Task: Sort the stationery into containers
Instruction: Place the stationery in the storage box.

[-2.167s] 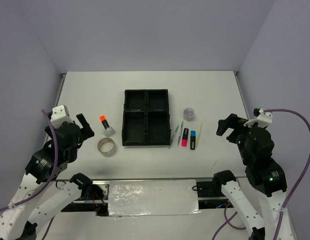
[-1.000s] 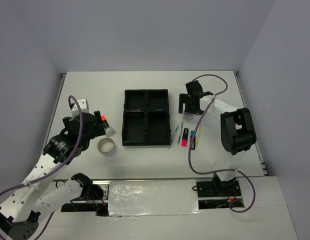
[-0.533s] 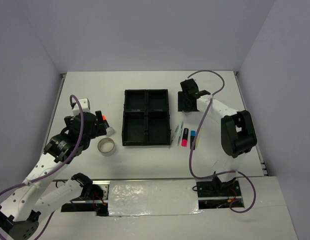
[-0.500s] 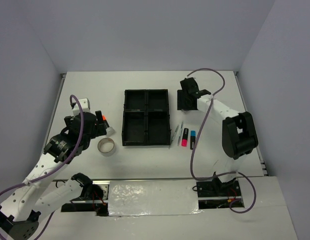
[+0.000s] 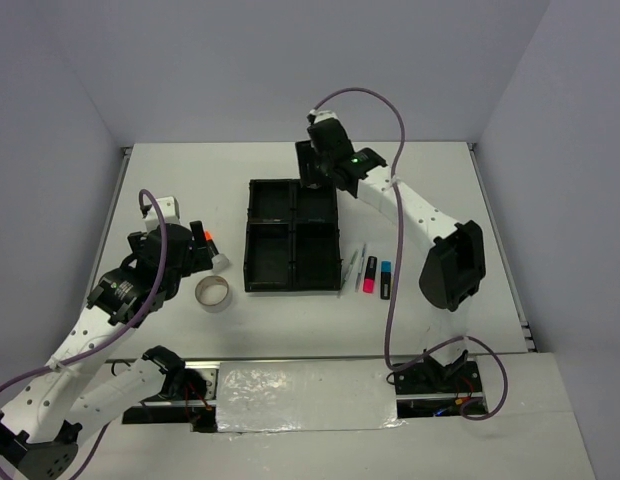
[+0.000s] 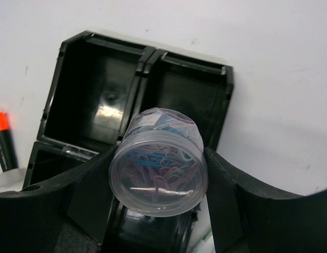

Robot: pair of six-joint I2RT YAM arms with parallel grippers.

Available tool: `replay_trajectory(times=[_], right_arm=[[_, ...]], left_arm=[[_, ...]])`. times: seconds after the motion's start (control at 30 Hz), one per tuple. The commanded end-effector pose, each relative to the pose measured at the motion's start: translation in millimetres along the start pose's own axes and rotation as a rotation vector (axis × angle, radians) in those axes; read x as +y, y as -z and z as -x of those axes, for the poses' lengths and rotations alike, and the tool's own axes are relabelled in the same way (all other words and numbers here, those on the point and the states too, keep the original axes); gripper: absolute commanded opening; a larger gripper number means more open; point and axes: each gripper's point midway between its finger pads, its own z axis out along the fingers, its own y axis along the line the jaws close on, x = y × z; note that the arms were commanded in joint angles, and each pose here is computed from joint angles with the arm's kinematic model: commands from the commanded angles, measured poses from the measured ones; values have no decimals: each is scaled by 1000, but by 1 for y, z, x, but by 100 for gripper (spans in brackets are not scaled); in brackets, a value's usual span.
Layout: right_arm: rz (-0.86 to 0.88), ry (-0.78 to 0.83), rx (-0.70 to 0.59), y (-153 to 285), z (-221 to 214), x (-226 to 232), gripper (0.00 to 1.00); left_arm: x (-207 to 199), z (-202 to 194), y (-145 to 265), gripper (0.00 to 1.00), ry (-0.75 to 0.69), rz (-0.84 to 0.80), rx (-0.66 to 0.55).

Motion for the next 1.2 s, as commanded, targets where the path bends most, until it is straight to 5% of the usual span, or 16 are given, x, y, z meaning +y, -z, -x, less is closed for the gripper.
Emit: replay_trajectory(times=[0.0,0.37,0.7,0.93,1.0,1.17], right_arm=[[-18,30,16,10,5,13,46],[9,-12,119,48,-86,34,52],[60,-3,200,41,-138,41,57],[80,10,195,33,-131,50,77],[88,8,188,35,-126,52,97],[80,12,173,42,-116,50,100]], left_arm=[[-1,4,-2,99,-4,-6,-19],[-5,4,-1,99,-10,-28,-19],[-3,5,-2,99,-3,-21,-19],[-3,4,-4,99,-9,-16,-8],[-3,3,-5,99,-9,-15,-7],[-2,3,-6,99,-8,-8,-4]])
